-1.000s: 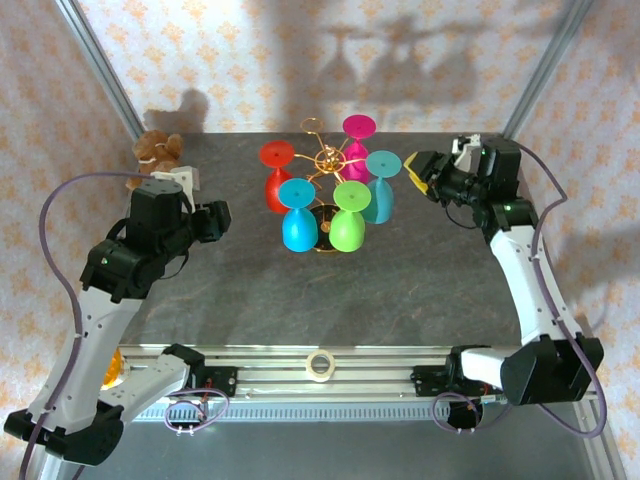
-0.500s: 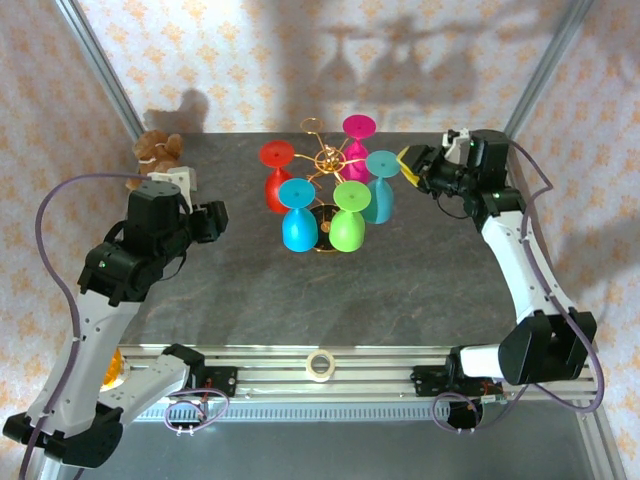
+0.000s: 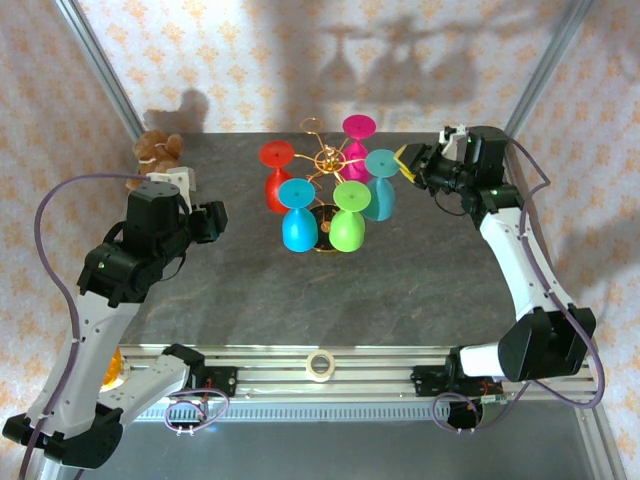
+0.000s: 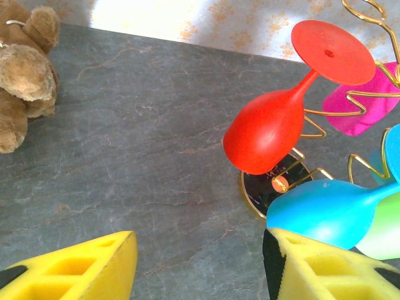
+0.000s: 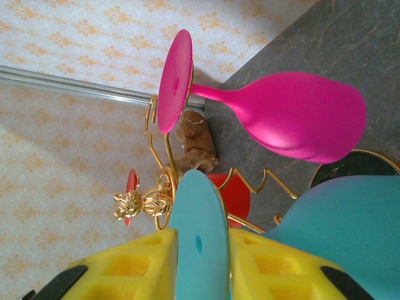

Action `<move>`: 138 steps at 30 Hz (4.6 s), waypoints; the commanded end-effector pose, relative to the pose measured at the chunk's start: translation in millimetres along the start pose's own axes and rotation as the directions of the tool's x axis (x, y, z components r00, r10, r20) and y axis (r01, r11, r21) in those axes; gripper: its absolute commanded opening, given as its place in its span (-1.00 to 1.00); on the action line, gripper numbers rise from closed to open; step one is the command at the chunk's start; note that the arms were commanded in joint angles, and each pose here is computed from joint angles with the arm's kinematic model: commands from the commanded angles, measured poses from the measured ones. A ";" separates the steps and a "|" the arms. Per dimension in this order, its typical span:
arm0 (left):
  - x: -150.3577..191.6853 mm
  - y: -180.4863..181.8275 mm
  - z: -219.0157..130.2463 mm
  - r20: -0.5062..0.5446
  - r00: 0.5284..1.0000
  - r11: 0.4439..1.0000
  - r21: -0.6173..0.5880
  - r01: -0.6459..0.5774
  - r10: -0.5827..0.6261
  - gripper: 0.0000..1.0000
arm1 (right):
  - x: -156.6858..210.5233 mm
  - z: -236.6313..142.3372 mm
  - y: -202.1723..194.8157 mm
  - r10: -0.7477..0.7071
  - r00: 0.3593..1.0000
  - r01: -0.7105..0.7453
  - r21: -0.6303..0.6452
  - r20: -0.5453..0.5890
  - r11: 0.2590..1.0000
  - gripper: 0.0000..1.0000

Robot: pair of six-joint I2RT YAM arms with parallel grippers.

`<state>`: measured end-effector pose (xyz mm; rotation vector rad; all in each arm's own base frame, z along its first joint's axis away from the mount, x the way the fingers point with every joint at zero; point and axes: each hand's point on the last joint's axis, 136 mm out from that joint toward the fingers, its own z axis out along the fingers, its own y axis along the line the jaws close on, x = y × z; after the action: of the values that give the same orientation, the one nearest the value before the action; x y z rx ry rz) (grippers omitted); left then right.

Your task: Take the wine glass off the wine glass rack

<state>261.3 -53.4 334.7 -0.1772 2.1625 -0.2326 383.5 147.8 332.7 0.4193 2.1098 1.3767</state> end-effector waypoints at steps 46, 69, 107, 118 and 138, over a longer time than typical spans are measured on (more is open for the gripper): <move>-9.3 10.1 -8.7 0.059 0.997 0.997 -0.057 -0.055 0.059 0.13 | -9.1 -14.1 62.5 0.013 0.999 -0.009 -0.121 0.032 0.993 -1.00; -6.5 12.9 -11.9 0.058 0.996 0.996 -0.064 -0.065 0.068 0.13 | -4.2 8.3 51.3 -0.023 1.000 0.023 -0.048 -0.008 0.999 -1.00; -3.5 15.9 -15.7 0.086 0.995 0.997 -0.061 -0.054 0.059 0.10 | 24.6 -6.1 46.7 -0.059 0.997 0.058 -0.012 -0.044 0.998 -1.00; 0.1 17.0 -18.2 0.083 0.995 0.997 -0.058 -0.052 0.057 0.10 | 38.7 -20.9 39.1 -0.049 0.998 0.050 0.008 -0.037 0.999 -1.00; 42.2 -10.6 -26.1 -0.077 0.996 0.989 0.146 -0.024 0.036 0.06 | 55.8 -70.0 38.0 -0.111 0.993 0.107 0.092 0.037 0.990 -1.00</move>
<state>229.3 -62.1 328.4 -0.0713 2.1604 -0.3226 304.5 150.0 366.8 0.3858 2.1389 1.2501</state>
